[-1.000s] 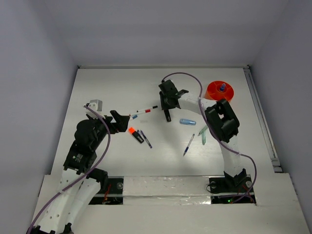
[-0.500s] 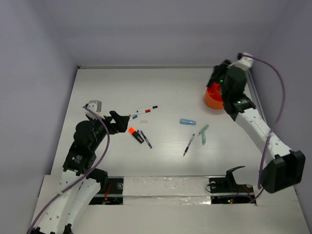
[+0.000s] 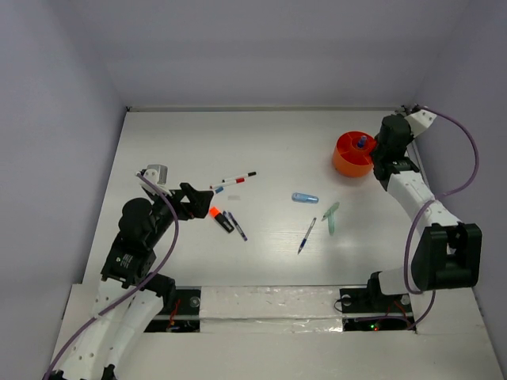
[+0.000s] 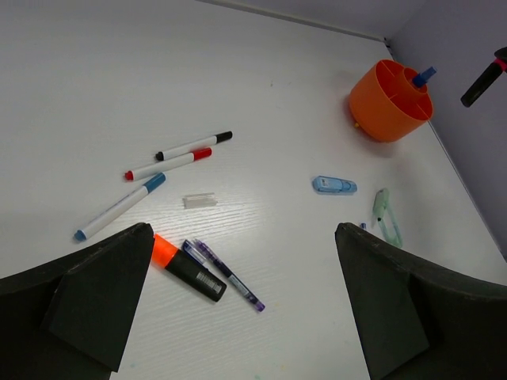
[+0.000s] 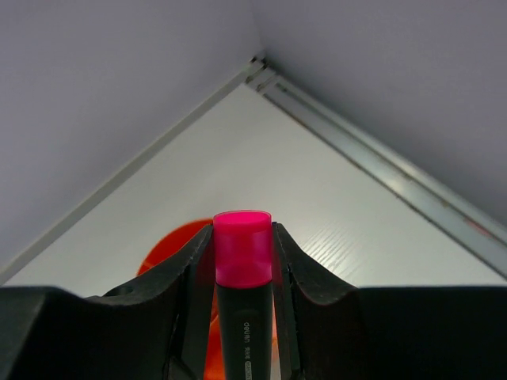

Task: Sort the stationery into containers
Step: Place the pen in the storage box.

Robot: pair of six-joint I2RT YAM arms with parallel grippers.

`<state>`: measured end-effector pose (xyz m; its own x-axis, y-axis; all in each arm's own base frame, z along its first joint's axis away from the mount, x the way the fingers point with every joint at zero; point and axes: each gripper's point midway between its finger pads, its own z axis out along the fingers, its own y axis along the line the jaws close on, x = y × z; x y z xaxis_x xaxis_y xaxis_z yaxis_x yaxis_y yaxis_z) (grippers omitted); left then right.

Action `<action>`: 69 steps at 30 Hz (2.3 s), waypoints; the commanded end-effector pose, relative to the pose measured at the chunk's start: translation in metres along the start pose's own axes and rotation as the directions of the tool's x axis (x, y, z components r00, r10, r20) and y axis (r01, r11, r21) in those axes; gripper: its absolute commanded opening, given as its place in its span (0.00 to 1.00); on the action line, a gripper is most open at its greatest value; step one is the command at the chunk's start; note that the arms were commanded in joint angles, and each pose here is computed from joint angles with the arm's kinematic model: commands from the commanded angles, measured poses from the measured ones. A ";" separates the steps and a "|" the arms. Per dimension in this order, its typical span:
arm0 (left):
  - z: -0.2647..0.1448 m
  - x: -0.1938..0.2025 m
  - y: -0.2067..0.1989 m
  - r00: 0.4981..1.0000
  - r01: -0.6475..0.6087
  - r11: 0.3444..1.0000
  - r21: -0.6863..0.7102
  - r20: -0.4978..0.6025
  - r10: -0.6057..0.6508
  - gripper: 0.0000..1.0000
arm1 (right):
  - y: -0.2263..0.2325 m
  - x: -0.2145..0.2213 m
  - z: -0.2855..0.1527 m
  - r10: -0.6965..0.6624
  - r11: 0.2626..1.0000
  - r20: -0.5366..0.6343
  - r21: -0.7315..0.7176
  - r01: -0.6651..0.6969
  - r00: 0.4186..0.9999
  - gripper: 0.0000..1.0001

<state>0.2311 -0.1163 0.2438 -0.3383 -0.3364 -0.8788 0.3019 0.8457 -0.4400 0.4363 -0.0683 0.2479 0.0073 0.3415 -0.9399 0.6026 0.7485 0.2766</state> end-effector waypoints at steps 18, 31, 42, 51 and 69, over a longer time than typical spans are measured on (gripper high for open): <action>-0.005 -0.014 -0.023 0.998 -0.030 0.996 0.088 0.048 0.026 0.99 | 0.010 -0.013 0.066 -0.137 0.988 0.138 0.090 0.125 0.981 0.07; -0.005 -0.014 -0.023 0.999 -0.032 0.996 0.081 0.045 0.028 0.99 | 0.012 0.011 0.082 -0.175 0.982 0.101 0.096 0.165 0.979 0.11; -0.005 -0.013 -0.023 0.999 -0.030 0.996 0.081 0.045 0.027 0.99 | 0.013 0.024 0.081 -0.150 0.987 0.068 0.069 0.146 0.986 0.21; -0.005 -0.014 -0.023 0.999 -0.029 0.996 0.081 0.048 0.025 0.99 | 0.008 0.037 0.083 -0.163 0.984 0.041 0.080 0.160 0.986 0.26; -0.004 -0.013 -0.022 0.999 -0.029 0.996 0.080 0.045 0.025 0.99 | 0.016 0.023 0.072 -0.152 0.988 0.029 0.034 0.151 0.988 0.54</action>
<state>0.2235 -0.1273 0.2466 -0.3438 -0.3204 -0.8827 0.3501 0.8285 -0.4371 0.5032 -0.0878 0.1778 -0.1512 0.1946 -0.9691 0.6294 0.7749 0.0574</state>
